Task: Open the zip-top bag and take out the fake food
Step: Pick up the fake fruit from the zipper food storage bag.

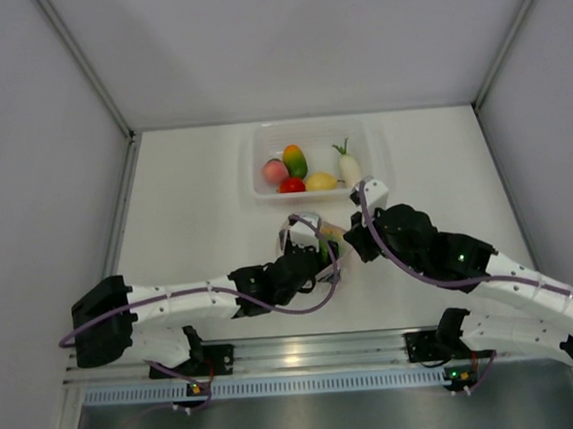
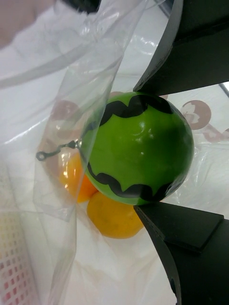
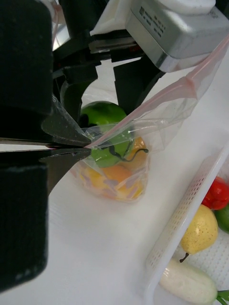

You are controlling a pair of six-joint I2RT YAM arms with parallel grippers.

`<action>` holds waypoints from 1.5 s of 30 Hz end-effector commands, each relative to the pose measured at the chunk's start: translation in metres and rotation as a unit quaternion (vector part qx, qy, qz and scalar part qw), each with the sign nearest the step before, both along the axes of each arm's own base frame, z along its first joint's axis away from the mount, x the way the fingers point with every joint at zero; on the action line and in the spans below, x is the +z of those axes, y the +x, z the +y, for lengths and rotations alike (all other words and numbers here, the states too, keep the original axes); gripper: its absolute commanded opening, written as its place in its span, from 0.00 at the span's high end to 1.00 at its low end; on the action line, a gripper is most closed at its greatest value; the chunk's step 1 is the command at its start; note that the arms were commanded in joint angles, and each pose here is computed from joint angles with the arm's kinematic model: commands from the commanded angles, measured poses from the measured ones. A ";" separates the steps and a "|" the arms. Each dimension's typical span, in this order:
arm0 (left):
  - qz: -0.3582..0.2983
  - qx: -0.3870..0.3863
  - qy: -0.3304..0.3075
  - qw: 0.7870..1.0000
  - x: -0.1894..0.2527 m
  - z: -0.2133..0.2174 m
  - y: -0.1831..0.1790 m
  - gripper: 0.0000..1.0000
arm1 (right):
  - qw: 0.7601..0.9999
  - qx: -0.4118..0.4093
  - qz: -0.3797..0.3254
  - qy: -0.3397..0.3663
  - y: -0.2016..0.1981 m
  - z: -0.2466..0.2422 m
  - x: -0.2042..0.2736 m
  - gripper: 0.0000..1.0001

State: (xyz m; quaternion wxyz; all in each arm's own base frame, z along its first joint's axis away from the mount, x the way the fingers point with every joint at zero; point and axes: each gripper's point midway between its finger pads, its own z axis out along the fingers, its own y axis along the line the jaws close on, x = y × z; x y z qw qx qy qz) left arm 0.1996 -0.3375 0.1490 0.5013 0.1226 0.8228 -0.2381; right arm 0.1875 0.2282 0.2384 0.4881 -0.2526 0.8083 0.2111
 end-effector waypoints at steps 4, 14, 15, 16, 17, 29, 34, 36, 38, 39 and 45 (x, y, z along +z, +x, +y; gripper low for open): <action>0.014 -0.028 -0.104 0.994 0.051 -0.018 -0.009 1.00 | 0.997 -0.060 -0.008 -0.040 0.016 -0.014 -0.018 1.00; 0.024 -0.045 -0.114 0.992 0.045 -0.011 -0.019 1.00 | 0.992 -0.100 -0.018 -0.081 0.029 -0.024 -0.024 1.00; 0.023 -0.043 -0.116 0.992 0.043 -0.007 -0.020 1.00 | 0.992 -0.100 -0.017 -0.081 0.029 -0.024 -0.024 1.00; 0.019 -0.042 -0.120 0.992 0.045 -0.006 -0.020 1.00 | 0.992 -0.100 -0.017 -0.080 0.029 -0.025 -0.023 1.00; 0.015 -0.051 -0.130 0.990 0.048 -0.008 -0.021 1.00 | 0.991 -0.103 -0.014 -0.084 0.028 -0.026 -0.026 1.00; -0.014 -0.288 -0.149 0.946 0.055 -0.051 -0.082 1.00 | 0.996 -0.073 -0.047 0.006 0.024 -0.013 0.022 1.00; -0.024 -0.303 -0.151 0.941 0.058 -0.051 -0.086 1.00 | 0.996 -0.075 -0.054 0.007 0.027 -0.011 0.035 1.00; -0.027 -0.299 -0.152 0.942 0.059 -0.049 -0.084 1.00 | 0.996 -0.076 -0.051 -0.001 0.027 -0.012 0.030 1.00; -0.043 -0.268 -0.154 0.950 0.064 -0.042 -0.073 1.00 | 0.996 -0.076 -0.047 -0.008 0.027 -0.013 0.024 1.00; -0.047 -0.264 -0.151 0.951 0.064 -0.041 -0.072 1.00 | 0.996 -0.074 -0.042 -0.014 0.026 -0.013 0.017 1.00; -0.079 -0.338 -0.122 0.930 0.062 -0.047 -0.088 1.00 | 0.997 -0.052 -0.011 -0.061 0.021 -0.008 -0.002 1.00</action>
